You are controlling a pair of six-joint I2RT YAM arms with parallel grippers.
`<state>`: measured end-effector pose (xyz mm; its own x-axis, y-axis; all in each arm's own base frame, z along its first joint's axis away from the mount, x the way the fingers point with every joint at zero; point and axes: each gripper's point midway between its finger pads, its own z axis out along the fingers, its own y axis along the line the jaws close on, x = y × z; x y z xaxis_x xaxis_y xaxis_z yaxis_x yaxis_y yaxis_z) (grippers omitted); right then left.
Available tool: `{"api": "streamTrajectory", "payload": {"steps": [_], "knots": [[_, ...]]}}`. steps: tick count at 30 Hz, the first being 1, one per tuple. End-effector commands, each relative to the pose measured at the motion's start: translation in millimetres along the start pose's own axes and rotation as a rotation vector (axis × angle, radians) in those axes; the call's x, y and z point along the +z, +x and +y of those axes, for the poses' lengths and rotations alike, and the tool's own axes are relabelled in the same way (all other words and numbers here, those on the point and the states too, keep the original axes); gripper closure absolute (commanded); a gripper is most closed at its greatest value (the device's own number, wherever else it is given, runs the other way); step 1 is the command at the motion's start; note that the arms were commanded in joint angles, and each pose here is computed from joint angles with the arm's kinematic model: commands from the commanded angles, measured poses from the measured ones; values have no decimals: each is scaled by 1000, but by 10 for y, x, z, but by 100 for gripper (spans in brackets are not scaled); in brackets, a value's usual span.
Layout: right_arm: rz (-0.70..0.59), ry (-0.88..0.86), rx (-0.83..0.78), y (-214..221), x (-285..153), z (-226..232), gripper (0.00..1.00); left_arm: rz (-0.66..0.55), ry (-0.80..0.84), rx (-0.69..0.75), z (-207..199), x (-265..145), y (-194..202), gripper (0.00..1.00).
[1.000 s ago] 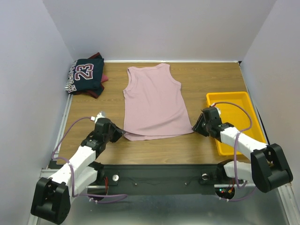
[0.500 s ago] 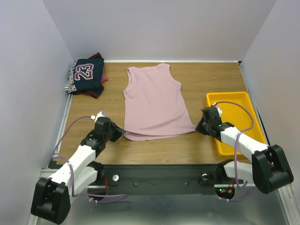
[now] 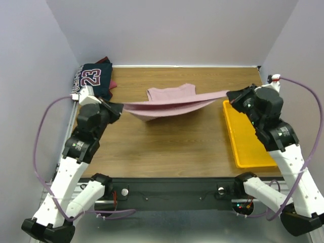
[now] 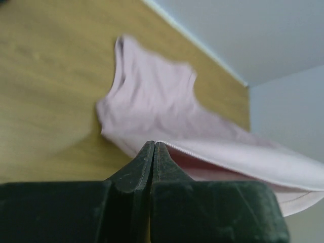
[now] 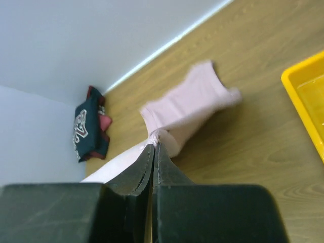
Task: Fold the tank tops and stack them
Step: Flatten the tank top out
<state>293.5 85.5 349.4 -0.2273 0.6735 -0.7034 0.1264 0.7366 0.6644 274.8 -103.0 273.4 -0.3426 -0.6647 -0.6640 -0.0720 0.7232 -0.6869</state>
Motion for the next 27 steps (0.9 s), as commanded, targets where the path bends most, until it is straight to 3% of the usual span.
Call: {"api": "streamTrajectory", "payload": {"steps": [1, 2, 6, 7, 9, 13, 19, 22, 25, 26, 27], "knots": [[-105, 3, -26, -482, -137, 253, 100, -226, 81, 49, -591, -355, -874, 100], [-137, -12, -24, -625, -178, 352, 100, -230, 69, 53, -579, -311, -884, 100], [-273, -84, -27, -1286, -289, 896, 100, -397, 193, 19, -1221, -569, -1583, 100], [-257, -54, -51, -1229, -143, 862, 100, -423, 218, 13, -1313, -675, -1684, 100], [-340, -90, -56, -1577, -263, 1106, 100, -517, 279, -12, -1586, -813, -2013, 100], [-390, -99, -84, -1837, -43, 1407, 100, -608, 323, -27, -1877, -842, -2358, 100], [-405, -105, -158, -1891, 688, 1733, 99, -662, 330, -9, -2126, -350, -2619, 100], [-416, -146, -191, -1856, 1137, 1849, 99, -674, 360, 16, -2206, 203, -2724, 100], [-478, -186, -185, -2002, 1501, 1920, 99, -702, 448, 27, -2435, 349, -2987, 100], [-479, -211, -183, -2011, 1615, 1948, 100, -642, 451, 63, -2393, 790, -2939, 100], [-495, -229, -173, -2059, 1689, 1966, 99, -694, 534, 62, -2657, 565, -3191, 100]]}}
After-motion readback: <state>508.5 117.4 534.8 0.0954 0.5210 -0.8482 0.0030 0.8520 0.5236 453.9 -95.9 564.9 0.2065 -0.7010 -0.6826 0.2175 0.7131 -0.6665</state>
